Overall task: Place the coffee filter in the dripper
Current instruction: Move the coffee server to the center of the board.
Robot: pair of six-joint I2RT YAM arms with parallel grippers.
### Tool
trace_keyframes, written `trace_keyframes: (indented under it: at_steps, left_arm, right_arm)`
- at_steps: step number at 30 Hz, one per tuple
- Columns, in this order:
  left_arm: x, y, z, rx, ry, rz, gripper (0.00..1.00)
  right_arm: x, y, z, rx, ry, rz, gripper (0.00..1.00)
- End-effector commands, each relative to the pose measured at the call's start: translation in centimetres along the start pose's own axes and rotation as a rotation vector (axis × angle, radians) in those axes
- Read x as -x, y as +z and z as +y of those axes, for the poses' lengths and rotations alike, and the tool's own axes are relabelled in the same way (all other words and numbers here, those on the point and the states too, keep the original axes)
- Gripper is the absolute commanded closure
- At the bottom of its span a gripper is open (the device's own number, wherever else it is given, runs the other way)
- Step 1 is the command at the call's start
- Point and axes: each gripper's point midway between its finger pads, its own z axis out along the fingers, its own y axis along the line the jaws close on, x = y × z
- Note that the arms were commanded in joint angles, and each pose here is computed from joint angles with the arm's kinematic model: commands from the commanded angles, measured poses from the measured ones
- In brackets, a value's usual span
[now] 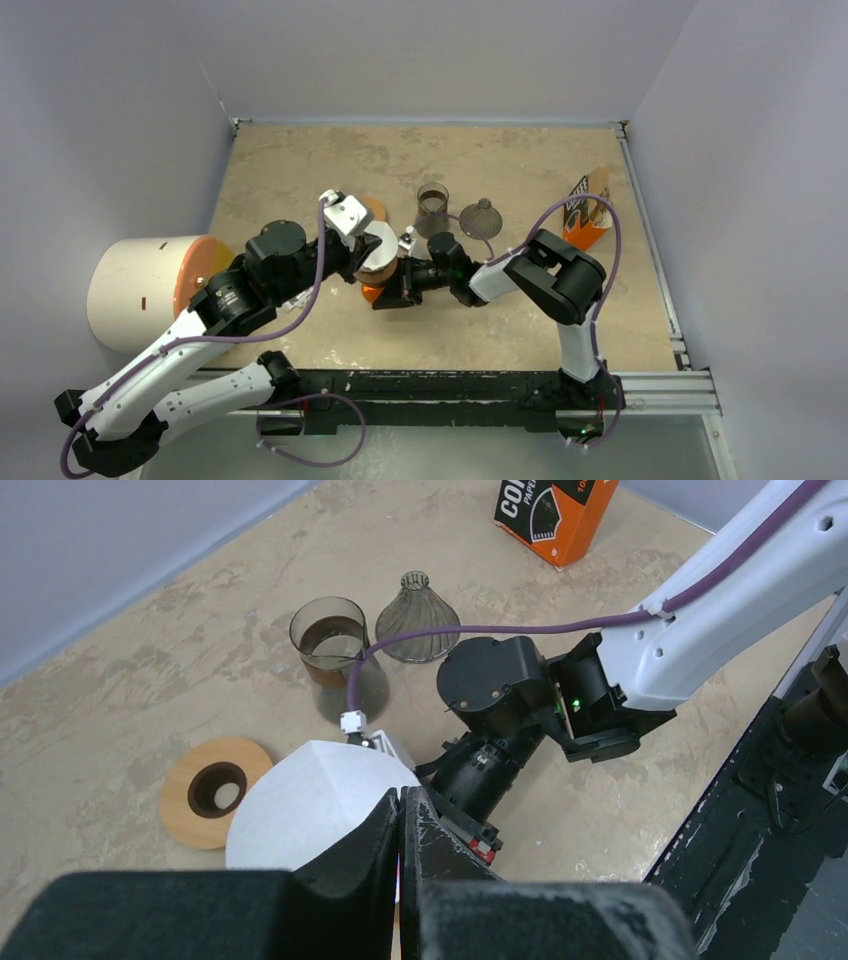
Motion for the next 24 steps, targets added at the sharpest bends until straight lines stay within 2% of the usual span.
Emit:
trace_keyframes:
  at_steps: [1,24]
  left_arm:
    - [0.7,-0.3,0.5,0.019,0.016,-0.034,1.0]
    - [1.0,-0.7,0.6,0.021,0.015,-0.048,1.0]
  right_arm:
    - [0.8,1.4,2.5,0.067,-0.053,0.016,1.0]
    - [3.8,7.9,5.0,0.123,-0.078,0.087,1.0]
